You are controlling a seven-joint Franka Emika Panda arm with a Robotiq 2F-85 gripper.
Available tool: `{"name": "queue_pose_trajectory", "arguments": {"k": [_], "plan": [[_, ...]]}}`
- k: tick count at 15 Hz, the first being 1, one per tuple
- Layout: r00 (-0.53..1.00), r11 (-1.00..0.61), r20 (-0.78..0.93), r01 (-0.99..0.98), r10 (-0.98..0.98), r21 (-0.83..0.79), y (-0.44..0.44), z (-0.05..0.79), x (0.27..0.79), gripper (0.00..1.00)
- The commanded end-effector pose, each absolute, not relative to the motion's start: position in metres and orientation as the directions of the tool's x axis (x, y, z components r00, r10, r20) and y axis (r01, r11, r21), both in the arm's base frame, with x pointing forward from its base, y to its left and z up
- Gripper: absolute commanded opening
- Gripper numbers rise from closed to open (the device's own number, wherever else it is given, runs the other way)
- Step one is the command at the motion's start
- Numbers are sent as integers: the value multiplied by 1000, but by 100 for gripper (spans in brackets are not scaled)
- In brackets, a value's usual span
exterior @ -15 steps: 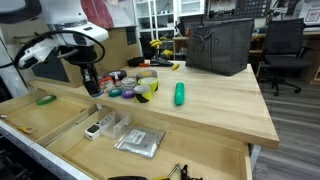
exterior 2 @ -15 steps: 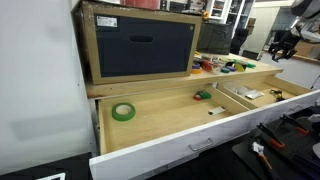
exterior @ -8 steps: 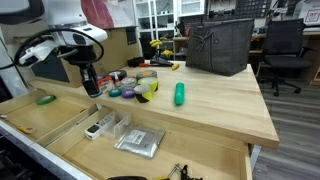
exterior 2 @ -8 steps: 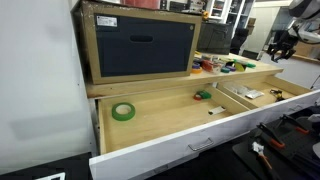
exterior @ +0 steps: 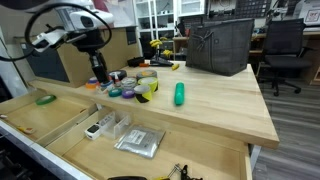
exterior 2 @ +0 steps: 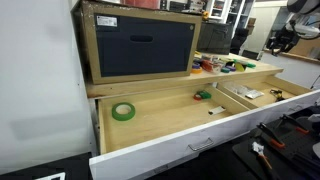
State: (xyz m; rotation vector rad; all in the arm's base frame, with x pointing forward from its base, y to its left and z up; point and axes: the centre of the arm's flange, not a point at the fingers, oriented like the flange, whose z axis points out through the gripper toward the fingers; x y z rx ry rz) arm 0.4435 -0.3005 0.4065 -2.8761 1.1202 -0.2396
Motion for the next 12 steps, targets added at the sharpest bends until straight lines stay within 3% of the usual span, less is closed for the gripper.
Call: {"name": "queue_pose_trajectory", "arguments": {"k": [1, 12], "plan": [[696, -710, 146, -699, -703, -85, -338, 420, 474, 4], [596, -620, 190, -777, -781, -111, -449, 399, 581, 4]]}}
